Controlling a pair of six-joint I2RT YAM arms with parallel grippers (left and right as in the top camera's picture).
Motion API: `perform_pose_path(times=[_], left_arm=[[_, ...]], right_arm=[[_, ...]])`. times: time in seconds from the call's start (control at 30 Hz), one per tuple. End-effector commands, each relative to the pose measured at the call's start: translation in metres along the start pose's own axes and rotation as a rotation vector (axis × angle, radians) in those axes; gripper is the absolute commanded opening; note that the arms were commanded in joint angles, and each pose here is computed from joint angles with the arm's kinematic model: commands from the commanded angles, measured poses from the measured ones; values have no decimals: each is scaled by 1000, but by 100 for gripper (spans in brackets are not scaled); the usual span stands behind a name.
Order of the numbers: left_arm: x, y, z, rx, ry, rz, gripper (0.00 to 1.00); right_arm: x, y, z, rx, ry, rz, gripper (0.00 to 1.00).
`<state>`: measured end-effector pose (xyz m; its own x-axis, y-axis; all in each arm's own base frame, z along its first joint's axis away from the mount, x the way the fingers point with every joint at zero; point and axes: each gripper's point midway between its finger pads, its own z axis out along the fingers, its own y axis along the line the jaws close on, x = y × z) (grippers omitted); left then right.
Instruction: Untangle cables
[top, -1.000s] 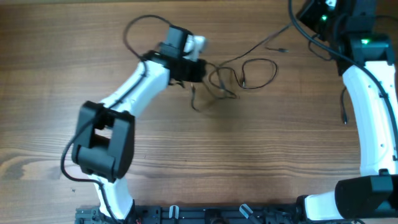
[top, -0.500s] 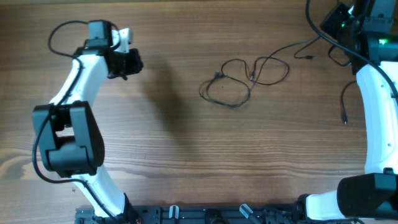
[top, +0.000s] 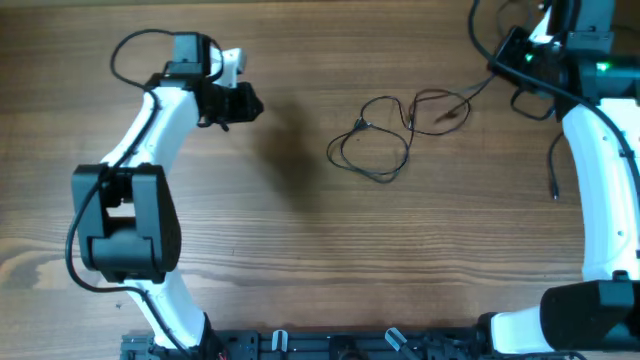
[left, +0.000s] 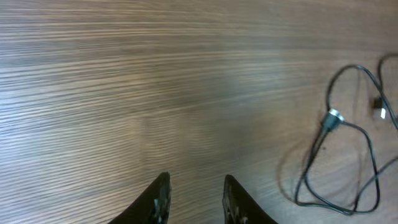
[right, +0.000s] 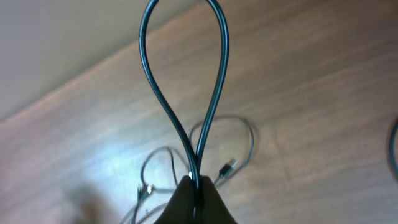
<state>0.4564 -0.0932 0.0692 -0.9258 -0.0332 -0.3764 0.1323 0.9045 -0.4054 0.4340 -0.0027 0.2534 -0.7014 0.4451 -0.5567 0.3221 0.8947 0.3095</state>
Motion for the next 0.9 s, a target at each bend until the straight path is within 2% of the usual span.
perform_pose_path(times=[0.0,0.2,0.33,0.63,0.87], left_arm=[[5,-14,5,29,13,35,29],[5,-16,5,31,15,38,29],[4,-22,0,50,10,41,29],[-9,-41,-39,57,-64,76,35],[-13,-50,-60,61,-102,94,35]], right_arm=[[17,10,5,-17,60,-40,5],[63,0,36,29,176,-64,5],[95,8,64,-46,224,-111,4],[144,25,103,-94,281,-309,4],[178,29,130,-77,376,-341,5]])
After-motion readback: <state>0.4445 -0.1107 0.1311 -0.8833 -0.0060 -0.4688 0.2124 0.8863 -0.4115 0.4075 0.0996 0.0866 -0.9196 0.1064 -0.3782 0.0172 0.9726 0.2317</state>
